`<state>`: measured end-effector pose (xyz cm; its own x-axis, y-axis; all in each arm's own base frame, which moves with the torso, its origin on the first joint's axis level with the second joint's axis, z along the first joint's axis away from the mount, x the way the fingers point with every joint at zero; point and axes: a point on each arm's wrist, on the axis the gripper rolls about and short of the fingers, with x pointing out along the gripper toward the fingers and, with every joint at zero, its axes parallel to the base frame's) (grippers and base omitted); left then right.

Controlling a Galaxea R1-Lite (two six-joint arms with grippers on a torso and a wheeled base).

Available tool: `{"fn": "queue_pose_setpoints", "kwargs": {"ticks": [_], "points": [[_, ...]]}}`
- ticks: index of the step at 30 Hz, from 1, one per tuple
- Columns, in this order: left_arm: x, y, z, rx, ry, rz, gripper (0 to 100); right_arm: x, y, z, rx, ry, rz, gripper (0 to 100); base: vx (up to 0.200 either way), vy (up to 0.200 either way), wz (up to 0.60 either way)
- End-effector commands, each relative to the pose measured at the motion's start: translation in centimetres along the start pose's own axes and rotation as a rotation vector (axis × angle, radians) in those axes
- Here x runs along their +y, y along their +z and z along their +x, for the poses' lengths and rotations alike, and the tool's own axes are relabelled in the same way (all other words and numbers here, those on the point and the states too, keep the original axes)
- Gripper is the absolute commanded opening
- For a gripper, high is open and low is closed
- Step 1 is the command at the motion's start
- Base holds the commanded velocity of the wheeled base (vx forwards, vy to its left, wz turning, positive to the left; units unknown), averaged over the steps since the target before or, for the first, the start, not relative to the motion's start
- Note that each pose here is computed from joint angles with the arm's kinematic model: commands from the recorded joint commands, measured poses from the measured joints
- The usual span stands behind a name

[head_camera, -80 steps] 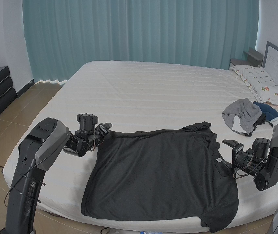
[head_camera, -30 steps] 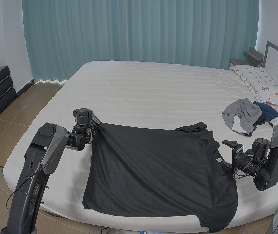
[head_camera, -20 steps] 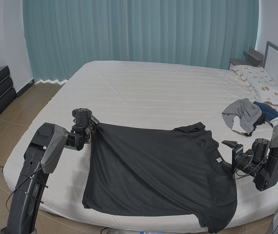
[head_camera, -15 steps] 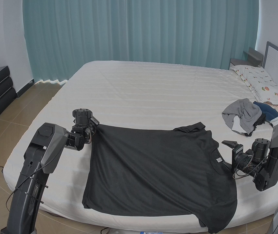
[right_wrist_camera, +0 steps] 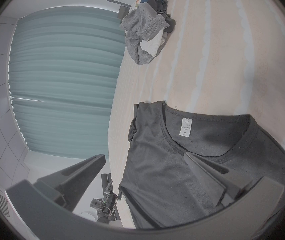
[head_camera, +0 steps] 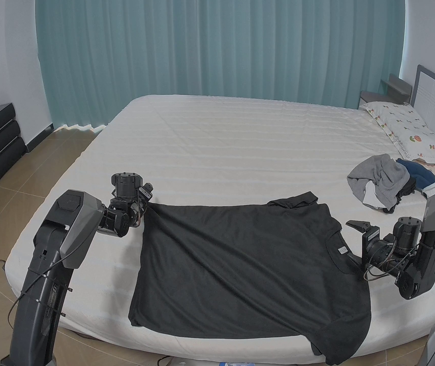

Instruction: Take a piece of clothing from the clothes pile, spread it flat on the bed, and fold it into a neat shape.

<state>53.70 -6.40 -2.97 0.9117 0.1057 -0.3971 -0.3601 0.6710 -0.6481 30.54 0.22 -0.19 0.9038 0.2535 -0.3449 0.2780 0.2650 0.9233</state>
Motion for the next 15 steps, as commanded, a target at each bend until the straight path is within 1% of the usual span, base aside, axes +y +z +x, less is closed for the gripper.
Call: {"fn": "queue_pose_setpoints", "kwargs": {"ticks": [1, 4, 5, 8, 9, 11, 12, 13, 15], "points": [[-1.7, 2.6, -3.2, 0.022, -0.021, -0.067, 100, 0.0, 0.0, 0.0, -0.002, 0.008, -0.002, 100, 0.0, 0.0, 0.0], [-1.8, 3.3, -4.6, 0.033, -0.016, -0.078, 100, 0.0, 0.0, 0.0, -0.002, 0.008, -0.002, 100, 0.0, 0.0, 0.0], [-1.9, 3.8, -6.0, 0.047, -0.028, -0.081, 100, 0.0, 0.0, 0.0, -0.002, 0.008, -0.002, 100, 0.0, 0.0, 0.0], [-1.9, 4.2, -8.6, 0.114, -0.094, -0.082, 100, 0.1, 0.0, 0.0, -0.001, 0.01, -0.003, 100, 0.0, 0.0, 0.0], [-2.0, 4.1, -9.4, 0.137, -0.122, -0.082, 100, 0.1, 0.0, 0.0, -0.001, 0.01, -0.003, 100, 0.0, 0.0, 0.0], [-2.0, 3.9, -10.4, 0.167, -0.151, -0.077, 100, 0.1, 0.0, 0.0, -0.001, 0.01, -0.003, 100, 0.0, 0.0, 0.0], [-2.0, 3.9, -10.5, 0.168, -0.154, -0.077, 100, 0.1, 0.0, 0.0, -0.001, 0.01, -0.003, 100, 0.0, 0.0, 0.0], [-2.5, 3.6, -11.1, 0.18, -0.162, -0.071, 100, 0.1, 0.0, 0.0, -0.001, 0.01, -0.003, 100, 0.0, 0.0, 0.0], [-2.5, 3.3, -11.7, 0.194, -0.15, -0.066, 100, 0.1, 0.0, 0.0, -0.001, 0.01, -0.001, 100, 0.0, 0.0, 0.0]]}}
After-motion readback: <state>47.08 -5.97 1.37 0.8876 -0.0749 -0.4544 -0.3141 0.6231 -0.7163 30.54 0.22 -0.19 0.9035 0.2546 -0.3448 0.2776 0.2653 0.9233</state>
